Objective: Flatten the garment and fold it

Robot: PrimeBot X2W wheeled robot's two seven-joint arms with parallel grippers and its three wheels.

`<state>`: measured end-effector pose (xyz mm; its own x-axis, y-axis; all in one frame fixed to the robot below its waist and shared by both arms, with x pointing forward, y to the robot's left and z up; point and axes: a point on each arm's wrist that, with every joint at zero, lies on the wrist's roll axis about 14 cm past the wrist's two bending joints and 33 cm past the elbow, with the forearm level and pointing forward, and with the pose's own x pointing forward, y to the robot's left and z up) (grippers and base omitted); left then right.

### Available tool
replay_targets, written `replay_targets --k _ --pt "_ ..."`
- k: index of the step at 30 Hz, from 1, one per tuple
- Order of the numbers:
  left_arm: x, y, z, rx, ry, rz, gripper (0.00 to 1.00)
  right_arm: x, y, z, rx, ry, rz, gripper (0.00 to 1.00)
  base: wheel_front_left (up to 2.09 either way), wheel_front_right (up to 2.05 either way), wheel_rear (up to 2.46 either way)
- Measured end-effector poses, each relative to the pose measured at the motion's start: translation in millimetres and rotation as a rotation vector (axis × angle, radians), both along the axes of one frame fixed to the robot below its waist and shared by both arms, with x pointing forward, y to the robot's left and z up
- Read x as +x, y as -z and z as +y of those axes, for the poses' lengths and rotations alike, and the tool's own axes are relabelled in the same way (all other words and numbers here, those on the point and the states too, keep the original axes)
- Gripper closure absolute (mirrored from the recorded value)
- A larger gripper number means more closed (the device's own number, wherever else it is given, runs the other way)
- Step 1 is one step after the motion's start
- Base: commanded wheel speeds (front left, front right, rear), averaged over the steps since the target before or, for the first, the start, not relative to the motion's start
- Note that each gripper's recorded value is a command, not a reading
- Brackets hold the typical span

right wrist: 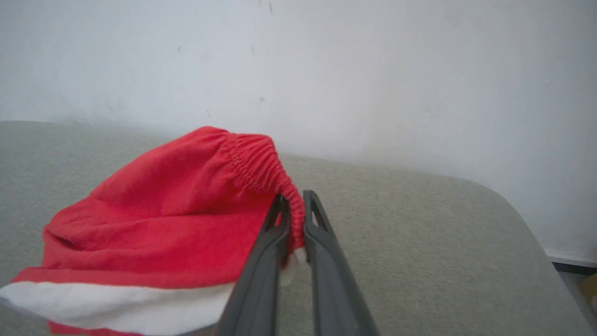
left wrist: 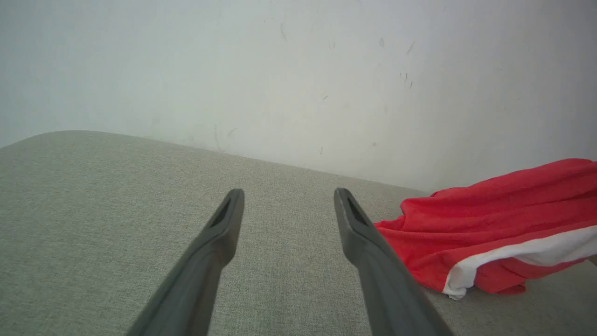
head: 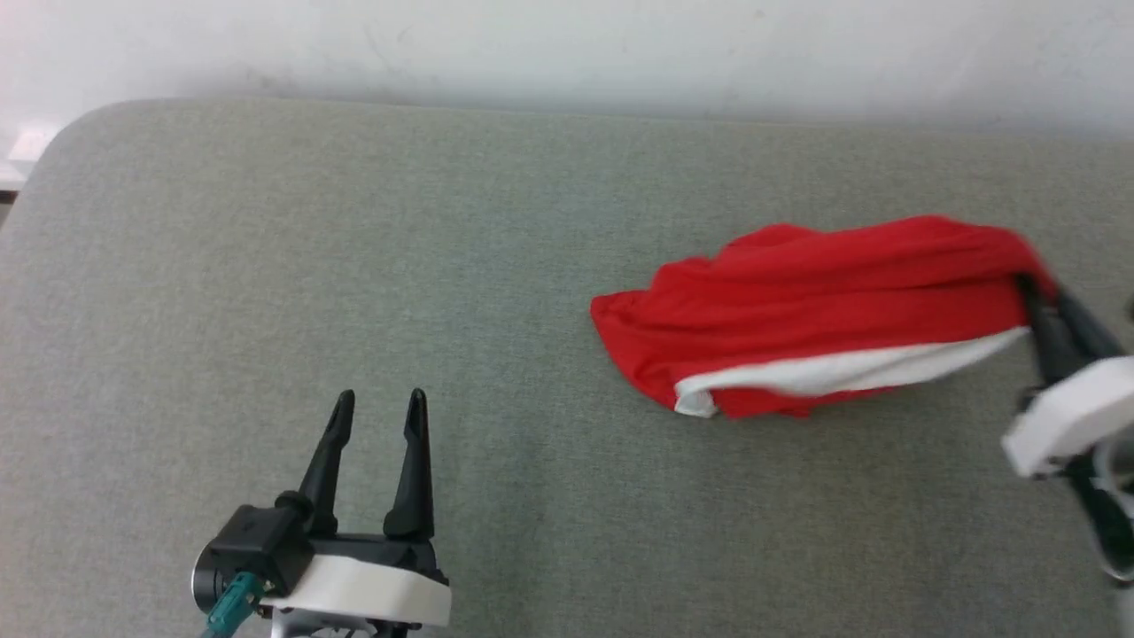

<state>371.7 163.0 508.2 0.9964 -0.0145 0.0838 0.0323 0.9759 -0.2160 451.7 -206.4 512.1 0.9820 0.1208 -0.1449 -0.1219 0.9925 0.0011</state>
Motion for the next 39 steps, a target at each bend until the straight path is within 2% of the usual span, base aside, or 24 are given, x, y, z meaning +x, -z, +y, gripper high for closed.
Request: replay_targets --k 3,7,12,13,14,15,16,20,26,29,33,39 --pt "2 1 -6 -0.003 0.023 0.002 0.00 -16 4 -41 -0.011 0.115 0.029 1.00 0.00 0.00 0.00" --pt "4 9 -8 0.001 0.030 0.024 0.00 -58 53 -80 -0.044 0.240 0.201 1.00 0.00 0.00 0.00" --pt "5 17 -10 0.013 0.042 0.048 0.00 -96 105 -87 -0.030 0.298 0.379 1.00 0.00 0.00 0.00" --pt "5 18 -10 0.013 0.043 0.050 0.00 -100 110 -86 -0.036 0.297 0.398 0.92 0.00 0.00 0.00" --pt "5 19 -11 0.013 0.045 0.052 0.00 -103 113 -86 -0.042 0.298 0.410 0.73 0.00 0.00 0.00" --pt "5 19 -12 0.013 0.047 0.053 0.00 -105 115 -85 -0.045 0.298 0.415 0.44 0.00 0.00 0.00" --pt "5 20 -13 0.013 0.051 0.056 0.00 -105 115 -84 -0.041 0.297 0.413 0.00 0.00 0.00 0.00" --pt "5 20 -16 0.018 0.060 0.056 0.00 -94 97 -75 -0.015 0.295 0.310 0.00 0.00 0.00 0.00" --pt "4 14 -16 0.035 0.066 0.036 0.00 -68 9 -88 -0.046 0.355 -0.080 0.00 0.00 0.00 0.00" --pt "5 10 -18 0.049 0.080 0.028 0.00 -68 -16 -86 -0.038 0.367 -0.179 0.00 0.00 0.00 0.00" --pt "14 2 -24 0.082 0.120 0.018 0.00 -73 -26 -82 -0.042 0.361 -0.209 0.00 0.00 0.00 0.00" --pt "46 -18 -66 0.128 0.281 -0.017 0.00 -80 -16 -85 -0.020 0.373 -0.169 0.00 0.00 0.00 0.00"
